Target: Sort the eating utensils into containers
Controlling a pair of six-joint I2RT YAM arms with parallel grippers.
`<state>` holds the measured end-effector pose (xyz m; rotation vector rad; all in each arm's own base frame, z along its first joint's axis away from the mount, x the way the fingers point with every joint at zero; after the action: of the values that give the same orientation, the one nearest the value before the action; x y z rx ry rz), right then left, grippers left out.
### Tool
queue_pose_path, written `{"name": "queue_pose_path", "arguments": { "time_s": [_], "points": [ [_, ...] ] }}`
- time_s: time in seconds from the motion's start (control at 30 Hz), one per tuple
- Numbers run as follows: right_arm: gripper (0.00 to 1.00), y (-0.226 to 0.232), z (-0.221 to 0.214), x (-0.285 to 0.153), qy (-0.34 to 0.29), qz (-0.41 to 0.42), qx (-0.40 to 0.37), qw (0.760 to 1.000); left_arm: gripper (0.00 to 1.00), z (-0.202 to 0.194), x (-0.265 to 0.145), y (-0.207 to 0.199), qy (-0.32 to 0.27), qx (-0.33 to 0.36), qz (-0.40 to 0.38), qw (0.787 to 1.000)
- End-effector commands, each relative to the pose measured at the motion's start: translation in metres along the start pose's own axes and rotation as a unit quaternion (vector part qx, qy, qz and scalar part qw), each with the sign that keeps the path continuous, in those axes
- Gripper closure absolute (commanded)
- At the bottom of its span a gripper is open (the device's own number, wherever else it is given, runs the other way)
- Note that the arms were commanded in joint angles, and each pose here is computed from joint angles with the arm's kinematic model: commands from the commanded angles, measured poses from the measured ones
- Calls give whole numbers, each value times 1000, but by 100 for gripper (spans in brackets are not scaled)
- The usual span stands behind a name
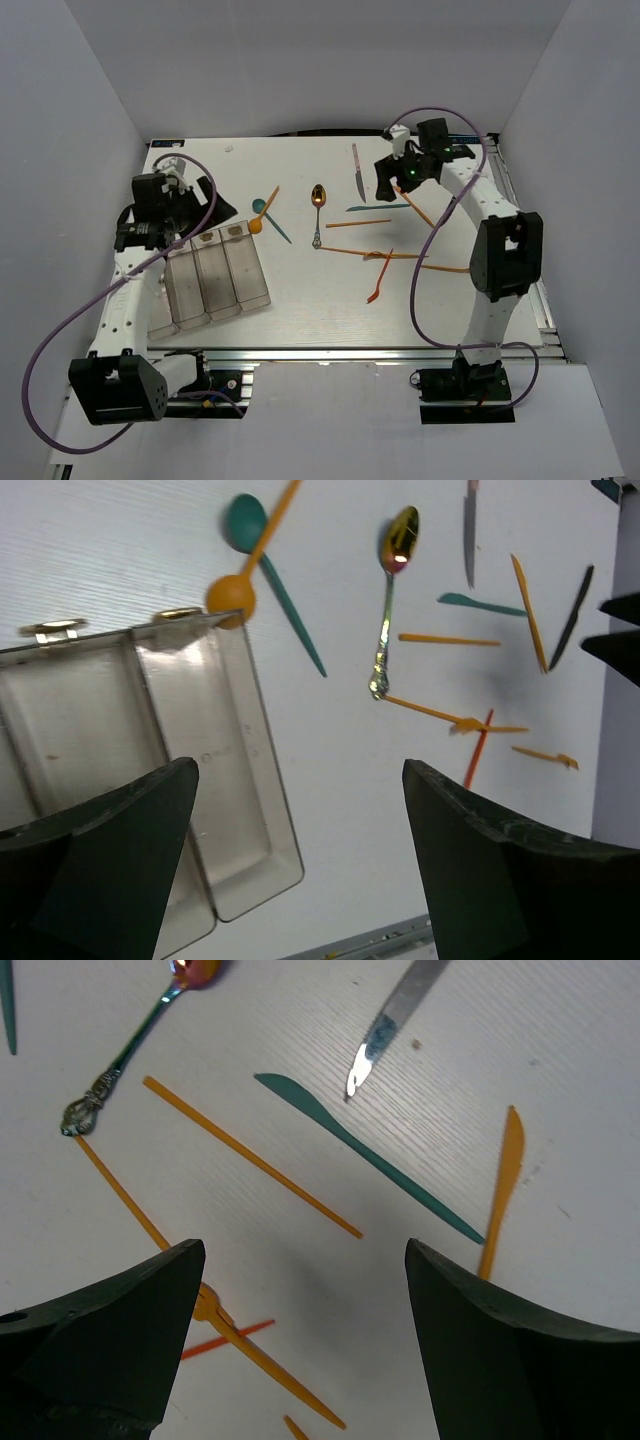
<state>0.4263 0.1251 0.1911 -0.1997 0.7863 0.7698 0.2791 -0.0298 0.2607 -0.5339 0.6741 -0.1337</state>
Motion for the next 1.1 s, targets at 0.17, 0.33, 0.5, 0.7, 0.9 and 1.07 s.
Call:
{"name": "queue_pose_path", "arguments": {
  "time_s": [0.17,0.33,0.5,0.7,0.9,1.07],
  "points": [
    [13,12,18,15,1,0,73,997,8,-32,48,-66,50,20,-87,995],
    [11,16,16,6,4,19,33,999,23,-67,121,-118,120,59,-70,989],
    [11,32,7,-15,-20,123,-16,992,45,-84,198,-139,163,86,-20,983],
    [12,27,-9,-24,-28,129,5,991,45,-88,255,-163,163,130,19,978],
    [12,23,-19,-29,-36,133,17,990,42,-99,289,-149,141,164,98,971],
    [12,23,-21,-27,-39,143,24,989,45,-97,291,-144,129,177,122,968]
  ]
}}
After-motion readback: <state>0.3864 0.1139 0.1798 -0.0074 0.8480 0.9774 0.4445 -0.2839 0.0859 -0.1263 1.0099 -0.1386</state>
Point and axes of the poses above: each gripper's point midway between its finger pads, its own x axis out along the fingers, its own y axis along the line the jaws close on, z = x × y, the point moved 6 cm from there along -x, back along the fingers
